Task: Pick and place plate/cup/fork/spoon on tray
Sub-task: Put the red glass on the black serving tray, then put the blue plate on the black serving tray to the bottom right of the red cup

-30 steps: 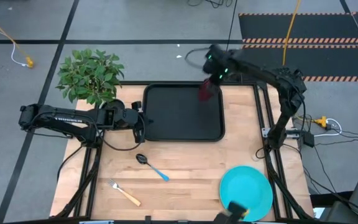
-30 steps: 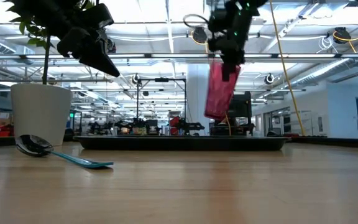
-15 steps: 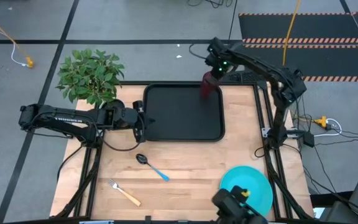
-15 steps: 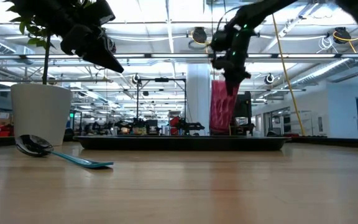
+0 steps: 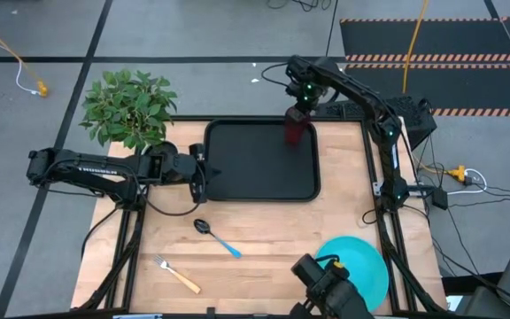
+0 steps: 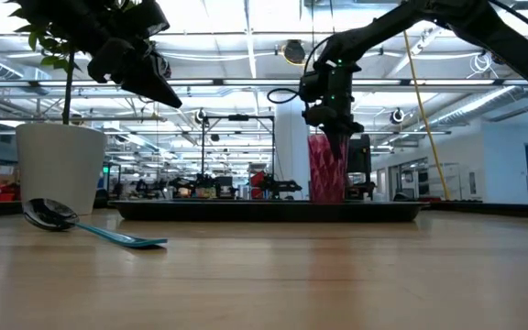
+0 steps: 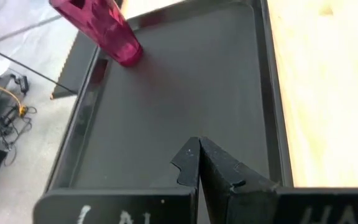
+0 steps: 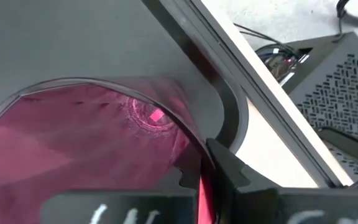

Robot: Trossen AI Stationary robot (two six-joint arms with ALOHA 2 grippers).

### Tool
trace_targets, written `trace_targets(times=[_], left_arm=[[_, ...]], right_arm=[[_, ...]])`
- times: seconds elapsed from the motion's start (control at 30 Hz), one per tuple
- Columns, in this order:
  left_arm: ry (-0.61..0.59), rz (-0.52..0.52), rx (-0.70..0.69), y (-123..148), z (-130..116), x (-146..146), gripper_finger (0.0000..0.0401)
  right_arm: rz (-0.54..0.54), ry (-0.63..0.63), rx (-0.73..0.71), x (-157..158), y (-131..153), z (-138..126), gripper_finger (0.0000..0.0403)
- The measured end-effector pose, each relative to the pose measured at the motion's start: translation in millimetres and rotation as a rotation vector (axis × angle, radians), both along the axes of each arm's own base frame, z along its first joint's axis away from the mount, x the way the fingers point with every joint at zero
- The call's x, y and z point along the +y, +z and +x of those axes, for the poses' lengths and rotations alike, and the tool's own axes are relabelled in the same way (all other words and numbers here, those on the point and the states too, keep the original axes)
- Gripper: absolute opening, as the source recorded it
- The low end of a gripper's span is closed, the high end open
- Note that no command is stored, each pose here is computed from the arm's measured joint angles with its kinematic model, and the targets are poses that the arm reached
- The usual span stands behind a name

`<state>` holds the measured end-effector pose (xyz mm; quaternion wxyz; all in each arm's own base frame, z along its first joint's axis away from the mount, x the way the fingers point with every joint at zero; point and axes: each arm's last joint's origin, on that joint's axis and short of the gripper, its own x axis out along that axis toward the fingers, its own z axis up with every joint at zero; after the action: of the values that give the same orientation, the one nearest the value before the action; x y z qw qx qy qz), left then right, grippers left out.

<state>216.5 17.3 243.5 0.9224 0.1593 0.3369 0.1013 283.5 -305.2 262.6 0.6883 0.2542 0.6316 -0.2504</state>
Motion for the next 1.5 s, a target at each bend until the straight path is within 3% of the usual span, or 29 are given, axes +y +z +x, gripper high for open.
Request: trace_targets(times=[0.4,0.77,1.0,1.27,1.5], left_arm=[[0.057,-0.069,0.081,-7.9,-6.7,-0.3,0.0010],[0.078,-0.093,0.099,-9.8,-8.6,-0.4,0.0010],[0.078,-0.092,0.099,-9.7,-8.5,-0.4,0.0010],[0.077,-0.091,0.098,-9.7,-8.5,-0.4,0.0010],[0.075,-0.088,0.099,-9.6,-8.5,-0.4,0.0010]], right_arm=[[-0.029,0.020,-0.004,-4.8,0.1,-2.8,0.0027],[-0.057,0.039,-0.024,-6.4,1.8,-1.1,0.0139],[-0.110,0.025,-0.078,3.6,28.0,-5.9,0.0183],[-0.134,0.014,-0.114,36.9,73.7,-21.1,0.0192],[-0.077,0.063,-0.083,100.4,111.7,-30.6,0.0192]])
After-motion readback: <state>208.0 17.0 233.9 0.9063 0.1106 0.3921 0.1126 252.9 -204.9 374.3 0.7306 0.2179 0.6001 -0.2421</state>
